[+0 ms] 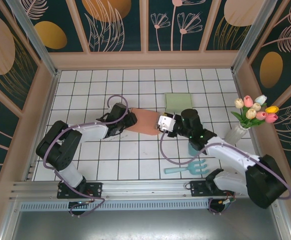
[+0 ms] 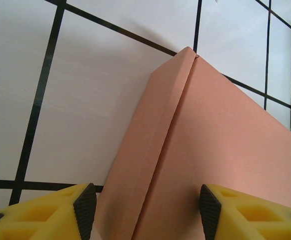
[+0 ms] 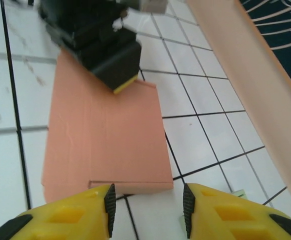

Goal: Fold the paper box

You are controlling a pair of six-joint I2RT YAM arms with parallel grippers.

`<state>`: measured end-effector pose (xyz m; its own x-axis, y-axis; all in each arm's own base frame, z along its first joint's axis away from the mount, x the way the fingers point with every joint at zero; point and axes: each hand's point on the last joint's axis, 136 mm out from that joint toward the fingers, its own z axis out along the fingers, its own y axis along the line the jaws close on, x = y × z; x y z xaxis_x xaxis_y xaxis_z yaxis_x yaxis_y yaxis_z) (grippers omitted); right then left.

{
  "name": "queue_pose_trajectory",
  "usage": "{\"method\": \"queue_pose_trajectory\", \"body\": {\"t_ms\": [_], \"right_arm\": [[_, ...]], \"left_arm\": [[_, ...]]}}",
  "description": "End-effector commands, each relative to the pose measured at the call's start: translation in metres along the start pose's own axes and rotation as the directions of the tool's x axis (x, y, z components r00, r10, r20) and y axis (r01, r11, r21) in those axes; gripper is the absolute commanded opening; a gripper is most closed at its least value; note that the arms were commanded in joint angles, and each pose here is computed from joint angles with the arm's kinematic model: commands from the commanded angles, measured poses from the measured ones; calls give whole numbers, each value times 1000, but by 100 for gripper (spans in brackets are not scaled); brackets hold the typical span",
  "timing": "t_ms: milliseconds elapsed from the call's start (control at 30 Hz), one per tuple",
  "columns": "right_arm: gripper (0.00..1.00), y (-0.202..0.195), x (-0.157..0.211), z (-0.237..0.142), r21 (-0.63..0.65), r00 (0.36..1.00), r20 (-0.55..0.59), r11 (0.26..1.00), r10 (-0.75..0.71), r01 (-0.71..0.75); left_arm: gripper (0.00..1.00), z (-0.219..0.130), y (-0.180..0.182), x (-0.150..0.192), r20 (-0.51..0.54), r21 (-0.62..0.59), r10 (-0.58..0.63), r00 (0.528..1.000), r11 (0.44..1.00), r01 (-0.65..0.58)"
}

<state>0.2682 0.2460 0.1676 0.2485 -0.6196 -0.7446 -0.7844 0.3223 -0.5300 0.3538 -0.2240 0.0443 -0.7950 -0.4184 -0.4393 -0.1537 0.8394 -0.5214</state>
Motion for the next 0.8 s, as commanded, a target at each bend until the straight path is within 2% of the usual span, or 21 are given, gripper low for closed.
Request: {"method": "queue_pose_trajectory", "body": {"t_ms": [0, 67, 133, 200, 267, 400, 533, 667, 767], "right_arm": [[44, -12, -17, -5, 47, 962, 70, 962, 264, -268], [46, -26, -22, 1, 72, 884, 94, 882, 458, -465], [49, -48, -8, 14, 166, 710, 64, 694, 701, -701], [49, -56, 12, 34, 254, 569, -18, 554, 822, -793], [49, -56, 29, 49, 319, 467, -33, 452, 884, -833], [49, -48, 45, 67, 318, 382, 18, 357, 924, -878], [51, -34, 65, 89, 330, 361, -37, 352, 932, -876], [51, -19, 70, 106, 278, 323, -60, 327, 944, -903], [51, -11, 81, 111, 307, 312, -77, 321, 947, -896]], "left_arm": [[59, -5, 4, 0, 16, -16, 17, 1000, 1000, -17], [59, -5, 4, 0, 21, -12, 13, 1000, 1000, -13], [59, -5, 5, -1, 26, -8, 6, 1000, 1000, -6], [60, -4, 5, 0, 25, -8, 3, 1000, 1000, -3], [60, -3, 4, -1, 26, -8, 2, 1000, 1000, -1], [60, -2, 4, -1, 27, -14, 4, 1000, 1000, -4], [60, -3, 6, -3, 36, -22, 8, 999, 1000, -8], [60, -4, 4, -5, 41, -18, 14, 999, 1000, -14], [61, -6, 3, -7, 51, -19, 19, 999, 1000, -18]]}}
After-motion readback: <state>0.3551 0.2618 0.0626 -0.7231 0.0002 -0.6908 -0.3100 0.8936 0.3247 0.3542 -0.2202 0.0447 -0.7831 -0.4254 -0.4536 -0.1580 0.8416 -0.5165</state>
